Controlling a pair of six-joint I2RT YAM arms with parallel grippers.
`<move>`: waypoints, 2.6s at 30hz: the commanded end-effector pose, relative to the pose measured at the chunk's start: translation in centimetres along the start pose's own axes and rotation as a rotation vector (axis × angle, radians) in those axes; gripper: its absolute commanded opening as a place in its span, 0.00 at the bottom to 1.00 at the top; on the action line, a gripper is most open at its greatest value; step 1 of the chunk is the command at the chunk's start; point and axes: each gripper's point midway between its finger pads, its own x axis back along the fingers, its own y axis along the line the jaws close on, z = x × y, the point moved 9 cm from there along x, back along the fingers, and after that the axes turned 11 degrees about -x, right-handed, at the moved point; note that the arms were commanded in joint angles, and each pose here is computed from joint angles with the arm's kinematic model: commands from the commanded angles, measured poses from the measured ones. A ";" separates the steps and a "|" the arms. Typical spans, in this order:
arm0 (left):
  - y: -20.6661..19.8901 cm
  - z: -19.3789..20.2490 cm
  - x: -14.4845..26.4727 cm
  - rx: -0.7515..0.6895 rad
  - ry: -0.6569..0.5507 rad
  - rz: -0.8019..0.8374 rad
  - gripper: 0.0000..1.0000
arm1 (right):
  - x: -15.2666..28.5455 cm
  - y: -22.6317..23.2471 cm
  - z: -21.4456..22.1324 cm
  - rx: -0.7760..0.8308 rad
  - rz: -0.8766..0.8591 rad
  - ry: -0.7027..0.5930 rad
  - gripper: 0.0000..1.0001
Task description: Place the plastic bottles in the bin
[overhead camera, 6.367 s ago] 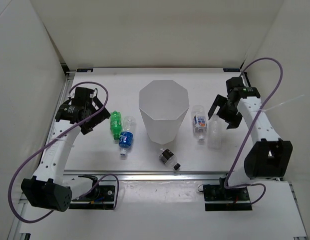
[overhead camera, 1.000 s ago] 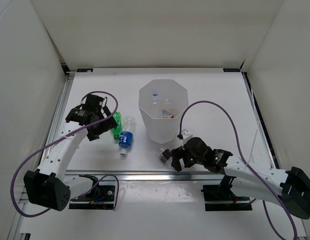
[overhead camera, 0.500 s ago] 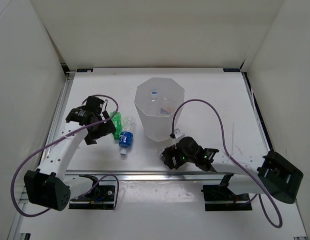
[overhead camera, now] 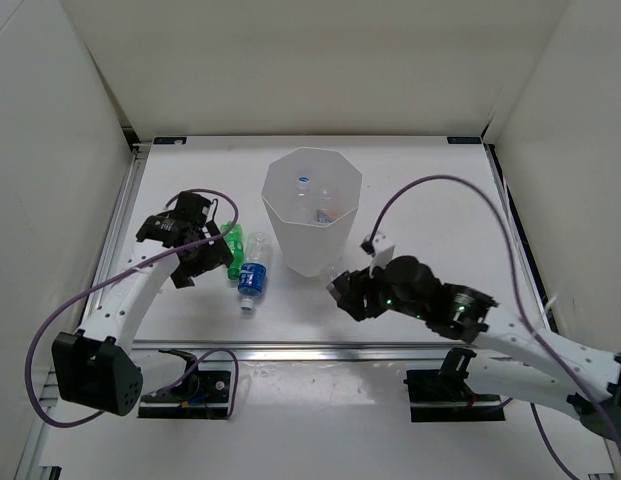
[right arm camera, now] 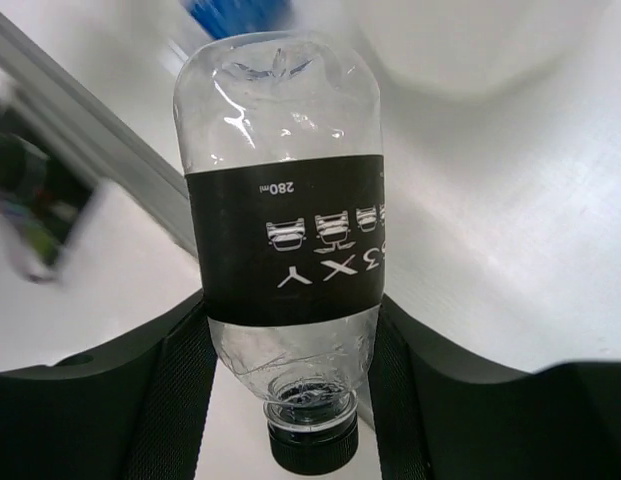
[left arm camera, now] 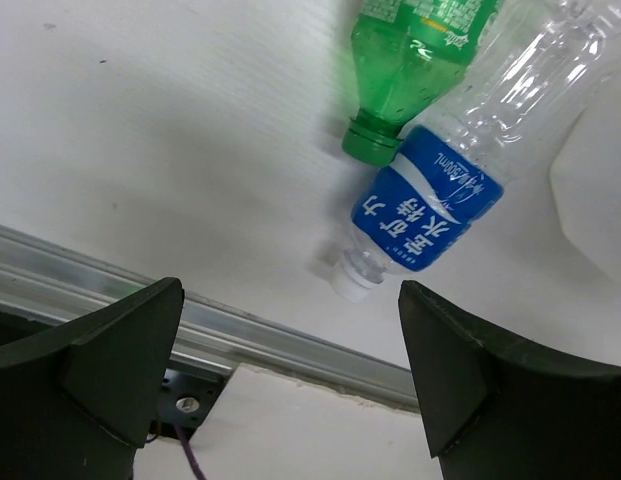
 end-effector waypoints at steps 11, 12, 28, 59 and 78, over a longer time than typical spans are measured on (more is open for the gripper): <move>-3.5 -2.6 -1.3 0.014 -0.143 0.239 0.99 | 6.3 11.9 -23.4 0.387 0.073 -0.425 0.37; -3.7 -2.9 -1.8 0.001 -0.129 0.229 0.99 | 5.6 11.5 -24.6 0.372 0.085 -0.435 0.37; -5.4 -5.7 -4.9 -0.032 -0.118 0.176 1.00 | 8.7 7.5 -25.8 0.087 0.054 -0.434 1.00; -5.6 -14.3 7.0 0.192 -0.460 0.108 0.49 | 11.8 6.0 -21.5 0.013 0.082 -0.400 1.00; -19.6 -10.0 17.2 -0.431 -0.622 0.594 1.00 | 10.8 3.7 -19.1 -0.056 0.136 -0.392 1.00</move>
